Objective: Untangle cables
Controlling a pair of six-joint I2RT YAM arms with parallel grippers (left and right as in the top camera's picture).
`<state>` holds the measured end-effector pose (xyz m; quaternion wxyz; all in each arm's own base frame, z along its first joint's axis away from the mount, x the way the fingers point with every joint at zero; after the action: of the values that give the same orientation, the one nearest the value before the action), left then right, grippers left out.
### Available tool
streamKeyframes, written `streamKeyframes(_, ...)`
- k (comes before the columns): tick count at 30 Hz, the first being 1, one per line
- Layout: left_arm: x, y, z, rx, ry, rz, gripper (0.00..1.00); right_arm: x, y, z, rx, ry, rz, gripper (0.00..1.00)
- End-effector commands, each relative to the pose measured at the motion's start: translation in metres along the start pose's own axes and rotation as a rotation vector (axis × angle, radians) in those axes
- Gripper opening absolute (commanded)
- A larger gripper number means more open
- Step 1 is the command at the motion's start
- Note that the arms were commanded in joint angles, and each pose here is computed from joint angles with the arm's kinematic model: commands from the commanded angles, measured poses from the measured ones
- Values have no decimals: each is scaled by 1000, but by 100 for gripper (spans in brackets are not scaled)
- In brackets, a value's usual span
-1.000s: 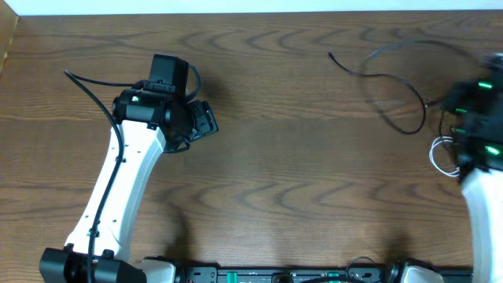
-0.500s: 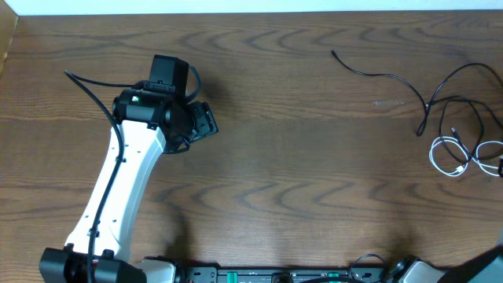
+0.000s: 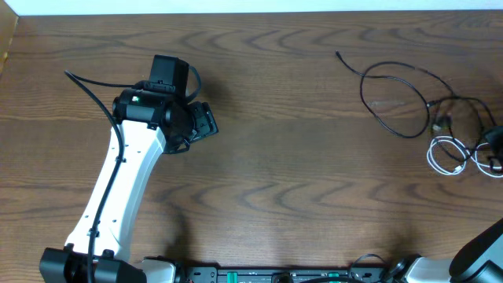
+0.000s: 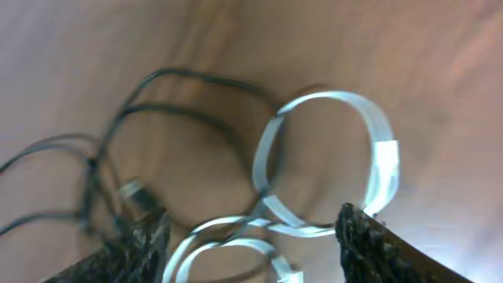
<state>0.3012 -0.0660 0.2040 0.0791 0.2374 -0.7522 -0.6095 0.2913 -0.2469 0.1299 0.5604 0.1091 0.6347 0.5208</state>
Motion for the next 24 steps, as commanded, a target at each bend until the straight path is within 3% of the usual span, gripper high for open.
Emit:
streamKeyframes(1, 1, -3, 2, -15, -9, 10, 75, 22, 10, 58, -374, 74, 127, 62)
streamKeyframes(4, 1, -3, 2, -15, -9, 10, 75, 46, 21, 87, -503, 214, 198, 63)
streamKeyframes(7, 2, -3, 2, -15, -9, 10, 75, 76, 27, 100, -508, 347, 284, 63)
streamKeyframes(13, 2, -3, 2, -15, -9, 10, 75, 120, 33, 116, -394, 498, 371, 63)
streamKeyframes(20, 2, -3, 2, -17, -9, 13, 75, 140, 29, 127, -159, 693, 274, 66)
streamKeyframes(24, 3, -3, 3, -19, -8, 16, 75, 147, 22, 125, -88, 653, 280, 67)
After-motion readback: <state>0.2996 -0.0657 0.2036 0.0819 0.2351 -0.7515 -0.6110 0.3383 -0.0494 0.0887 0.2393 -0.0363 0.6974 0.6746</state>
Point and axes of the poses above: each gripper's point midway between its finger pads, its own y axis back along the fingers, its own z axis along the line the jaws close on, x = y × z, the point moved 4 cm from there along y, back along the fingers, and after that the axes turned 6 degrees about y, right-handed, at the moved point
